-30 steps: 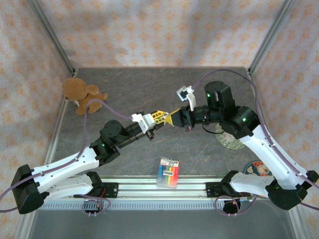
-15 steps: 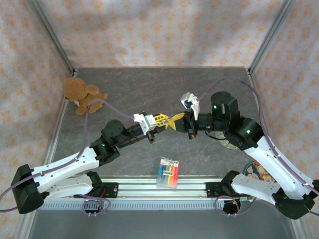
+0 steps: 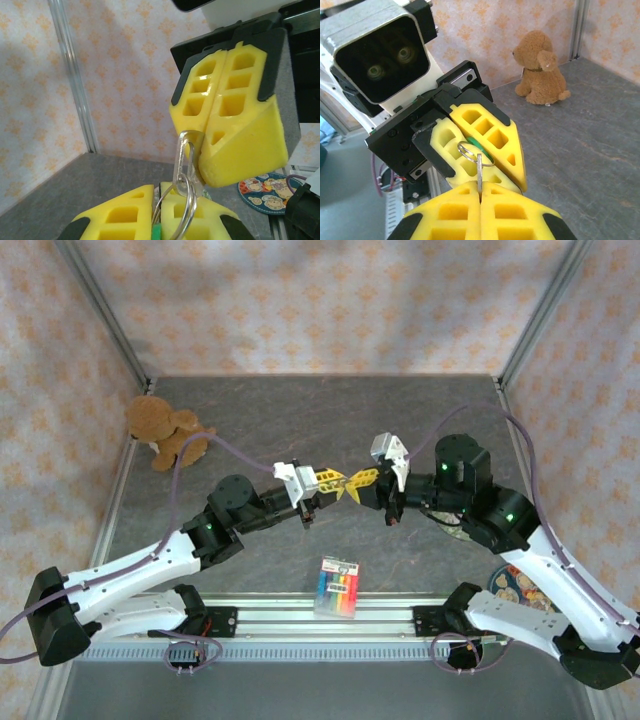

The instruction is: Remove the keys from the keyring

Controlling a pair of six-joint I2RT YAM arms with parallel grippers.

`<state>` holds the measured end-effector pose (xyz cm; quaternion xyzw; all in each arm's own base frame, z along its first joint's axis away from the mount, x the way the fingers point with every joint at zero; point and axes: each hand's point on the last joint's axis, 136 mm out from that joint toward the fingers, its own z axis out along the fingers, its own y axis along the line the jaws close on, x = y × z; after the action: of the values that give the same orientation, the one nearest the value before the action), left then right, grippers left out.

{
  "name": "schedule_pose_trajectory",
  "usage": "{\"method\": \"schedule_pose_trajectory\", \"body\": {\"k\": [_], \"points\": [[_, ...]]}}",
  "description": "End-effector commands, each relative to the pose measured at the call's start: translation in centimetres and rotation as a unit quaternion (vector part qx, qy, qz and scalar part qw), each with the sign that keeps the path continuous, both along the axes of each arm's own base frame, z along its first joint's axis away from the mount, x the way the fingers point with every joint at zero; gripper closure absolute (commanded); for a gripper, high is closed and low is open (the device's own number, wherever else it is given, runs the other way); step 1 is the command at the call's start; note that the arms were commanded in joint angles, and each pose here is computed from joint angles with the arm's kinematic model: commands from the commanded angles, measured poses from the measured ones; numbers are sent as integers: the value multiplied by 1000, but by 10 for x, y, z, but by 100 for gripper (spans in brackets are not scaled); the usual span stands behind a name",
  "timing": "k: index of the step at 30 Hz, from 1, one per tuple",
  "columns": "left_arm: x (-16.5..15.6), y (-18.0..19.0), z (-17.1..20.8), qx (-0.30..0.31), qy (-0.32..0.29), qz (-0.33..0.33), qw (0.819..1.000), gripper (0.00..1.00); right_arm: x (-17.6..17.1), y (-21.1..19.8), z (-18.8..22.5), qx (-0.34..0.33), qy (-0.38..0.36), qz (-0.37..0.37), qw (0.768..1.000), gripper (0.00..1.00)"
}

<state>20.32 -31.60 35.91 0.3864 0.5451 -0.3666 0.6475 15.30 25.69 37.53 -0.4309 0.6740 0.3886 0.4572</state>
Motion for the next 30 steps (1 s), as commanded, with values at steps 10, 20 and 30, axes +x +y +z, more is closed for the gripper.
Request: {"method": "schedule_pose_trajectory", "body": {"k": [10, 20, 30], "points": [[-1, 8, 39, -53, -6, 3, 999, 100, -7, -1, -21, -58, -59, -4, 997, 100], [-3, 5, 32, -26, 1, -7, 1000, 100, -7, 12, -22, -91, -86, -2, 992, 100], [-6, 3, 26, -10, 9, -16, 1000, 100, -5, 27, -24, -111, -118, -2, 987, 100]]}}
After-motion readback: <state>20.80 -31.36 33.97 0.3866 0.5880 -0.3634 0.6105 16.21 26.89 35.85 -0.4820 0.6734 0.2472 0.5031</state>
